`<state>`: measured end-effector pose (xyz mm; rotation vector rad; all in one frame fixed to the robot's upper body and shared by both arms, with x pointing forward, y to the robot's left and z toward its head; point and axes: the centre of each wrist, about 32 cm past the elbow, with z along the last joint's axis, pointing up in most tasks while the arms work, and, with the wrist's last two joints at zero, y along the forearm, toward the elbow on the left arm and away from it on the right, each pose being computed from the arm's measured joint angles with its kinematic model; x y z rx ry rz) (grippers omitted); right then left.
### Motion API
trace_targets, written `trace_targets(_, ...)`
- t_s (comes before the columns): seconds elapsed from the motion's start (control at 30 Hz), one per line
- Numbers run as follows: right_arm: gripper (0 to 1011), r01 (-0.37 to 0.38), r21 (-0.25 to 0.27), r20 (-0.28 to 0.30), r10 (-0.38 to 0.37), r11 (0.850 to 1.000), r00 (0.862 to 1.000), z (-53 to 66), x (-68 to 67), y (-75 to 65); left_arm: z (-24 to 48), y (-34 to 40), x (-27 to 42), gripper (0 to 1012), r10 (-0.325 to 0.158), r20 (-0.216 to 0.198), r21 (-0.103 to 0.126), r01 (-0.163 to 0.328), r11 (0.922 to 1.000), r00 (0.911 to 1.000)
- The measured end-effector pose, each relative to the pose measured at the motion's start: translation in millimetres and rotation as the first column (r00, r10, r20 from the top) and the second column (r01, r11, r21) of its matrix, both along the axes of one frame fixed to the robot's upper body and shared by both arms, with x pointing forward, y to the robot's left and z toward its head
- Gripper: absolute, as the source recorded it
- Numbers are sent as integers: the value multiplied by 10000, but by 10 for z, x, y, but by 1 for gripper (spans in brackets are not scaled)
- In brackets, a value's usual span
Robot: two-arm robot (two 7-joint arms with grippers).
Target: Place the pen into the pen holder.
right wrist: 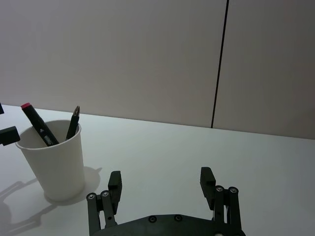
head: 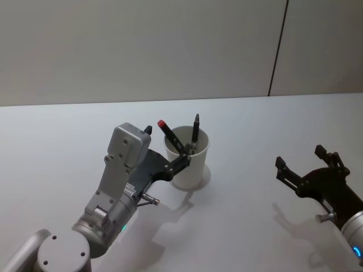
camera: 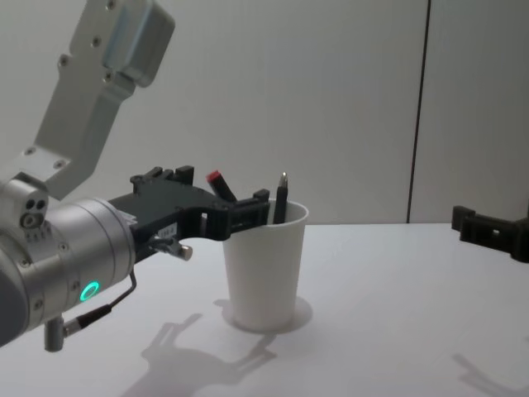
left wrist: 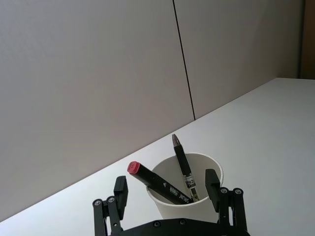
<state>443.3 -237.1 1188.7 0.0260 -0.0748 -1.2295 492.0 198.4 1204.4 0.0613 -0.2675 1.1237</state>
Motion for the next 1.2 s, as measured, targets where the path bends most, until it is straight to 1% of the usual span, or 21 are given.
trace_targets(1.2, 1002, 0, 0, 1, 0, 10000, 10000, 0, 0, 0, 0, 0, 0, 1004, 0, 0, 0, 0, 10000, 10000)
